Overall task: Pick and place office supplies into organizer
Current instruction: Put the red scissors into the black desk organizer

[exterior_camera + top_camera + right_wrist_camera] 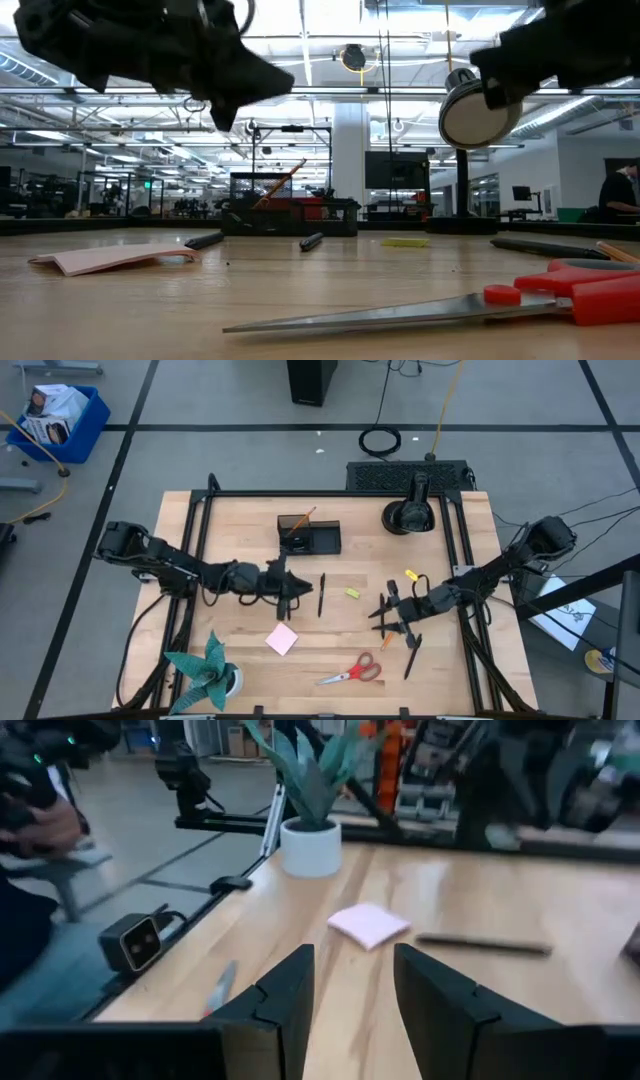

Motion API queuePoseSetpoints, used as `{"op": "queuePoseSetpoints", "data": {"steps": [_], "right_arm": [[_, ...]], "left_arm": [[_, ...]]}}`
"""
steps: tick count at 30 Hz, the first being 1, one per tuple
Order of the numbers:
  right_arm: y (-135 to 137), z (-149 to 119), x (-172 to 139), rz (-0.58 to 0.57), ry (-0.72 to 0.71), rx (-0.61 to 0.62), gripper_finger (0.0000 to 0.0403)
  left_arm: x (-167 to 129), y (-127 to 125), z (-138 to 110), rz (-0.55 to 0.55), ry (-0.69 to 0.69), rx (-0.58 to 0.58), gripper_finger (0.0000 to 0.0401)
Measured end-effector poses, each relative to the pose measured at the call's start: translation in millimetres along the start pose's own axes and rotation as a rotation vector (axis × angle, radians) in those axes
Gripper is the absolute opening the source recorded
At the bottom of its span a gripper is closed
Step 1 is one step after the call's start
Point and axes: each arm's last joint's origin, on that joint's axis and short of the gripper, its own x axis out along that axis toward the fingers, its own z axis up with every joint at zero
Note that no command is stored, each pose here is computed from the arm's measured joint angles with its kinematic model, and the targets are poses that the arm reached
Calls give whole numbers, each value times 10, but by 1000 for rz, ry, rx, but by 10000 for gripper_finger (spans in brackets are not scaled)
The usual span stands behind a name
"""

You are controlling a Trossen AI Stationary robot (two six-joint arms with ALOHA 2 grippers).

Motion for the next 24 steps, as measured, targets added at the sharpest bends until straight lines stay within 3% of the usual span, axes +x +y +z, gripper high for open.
{"op": "queuePoseSetpoints", "data": {"steps": [5,10,24], "right_arm": [[137,92,121,8,29,-100,150],[272,161,294,36,215,-135,157],[613,200,522,53,582,-28,158]], "left_arm": [[-20,-144,-22,-97,8,14,125],[-43,-260,-54,-178,36,-59,173],[-72,-337,-171,-178,133,-26,182]]}}
